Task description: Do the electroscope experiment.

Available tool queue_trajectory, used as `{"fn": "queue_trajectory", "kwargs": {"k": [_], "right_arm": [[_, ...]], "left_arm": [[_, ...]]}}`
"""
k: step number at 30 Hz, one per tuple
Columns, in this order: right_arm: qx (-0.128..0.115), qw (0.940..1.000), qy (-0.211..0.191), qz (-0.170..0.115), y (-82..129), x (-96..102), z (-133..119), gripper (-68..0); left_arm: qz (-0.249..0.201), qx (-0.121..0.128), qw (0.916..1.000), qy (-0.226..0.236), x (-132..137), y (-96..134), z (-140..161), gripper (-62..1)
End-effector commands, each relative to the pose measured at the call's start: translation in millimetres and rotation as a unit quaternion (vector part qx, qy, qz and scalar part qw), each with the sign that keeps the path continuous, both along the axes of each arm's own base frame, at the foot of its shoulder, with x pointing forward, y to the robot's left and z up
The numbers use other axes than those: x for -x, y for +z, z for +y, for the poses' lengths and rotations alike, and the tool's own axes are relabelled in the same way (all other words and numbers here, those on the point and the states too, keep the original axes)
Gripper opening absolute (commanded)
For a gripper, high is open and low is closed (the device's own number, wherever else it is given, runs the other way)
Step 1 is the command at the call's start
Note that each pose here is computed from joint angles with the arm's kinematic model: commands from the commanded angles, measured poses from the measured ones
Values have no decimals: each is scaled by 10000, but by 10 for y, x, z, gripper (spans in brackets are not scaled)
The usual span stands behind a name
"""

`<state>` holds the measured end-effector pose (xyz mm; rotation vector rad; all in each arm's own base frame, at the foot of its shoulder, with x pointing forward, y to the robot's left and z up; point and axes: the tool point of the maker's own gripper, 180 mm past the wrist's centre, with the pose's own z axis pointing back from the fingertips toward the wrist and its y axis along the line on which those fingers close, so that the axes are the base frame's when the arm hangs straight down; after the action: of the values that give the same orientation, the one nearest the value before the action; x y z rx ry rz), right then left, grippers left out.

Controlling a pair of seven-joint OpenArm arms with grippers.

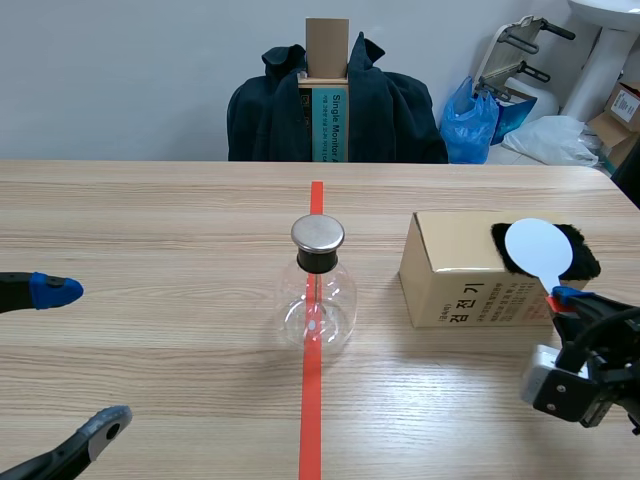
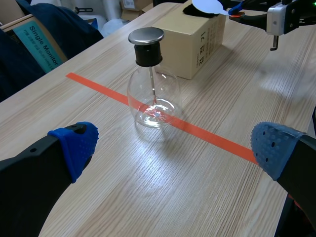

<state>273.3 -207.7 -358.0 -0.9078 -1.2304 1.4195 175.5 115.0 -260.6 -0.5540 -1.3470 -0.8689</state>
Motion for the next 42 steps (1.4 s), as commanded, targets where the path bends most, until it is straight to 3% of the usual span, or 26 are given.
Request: {"fn": "queue_trajectory", "kwargs": {"k": [1, 7, 25, 32, 38, 42], "right_arm": [[95, 9995, -308, -41, 52, -69, -163, -669], [-4, 9999, 36, -167, 138, -85, -6, -669], [50, 9990, -339, -286, 239, -94, -206, -669], [-49, 9956, -434, -830, 698, -129, -292, -669], [-33, 9864, -617, -1523, 1236, -196, -410, -669], [-131, 9760, -777, -2031, 1625, -222, -509, -668]], "left_arm": [[-109, 147, 9998, 40, -33, 78, -10, 14], [-98, 134, 9999, 42, -33, 71, -9, 14], [-97, 132, 9999, 43, -33, 71, -9, 14], [-87, 127, 9999, 44, -32, 65, -7, 14], [-63, 92, 9999, 54, -35, 48, 1, 14], [106, -296, 9995, 34, -115, -84, -3, 14]]}}
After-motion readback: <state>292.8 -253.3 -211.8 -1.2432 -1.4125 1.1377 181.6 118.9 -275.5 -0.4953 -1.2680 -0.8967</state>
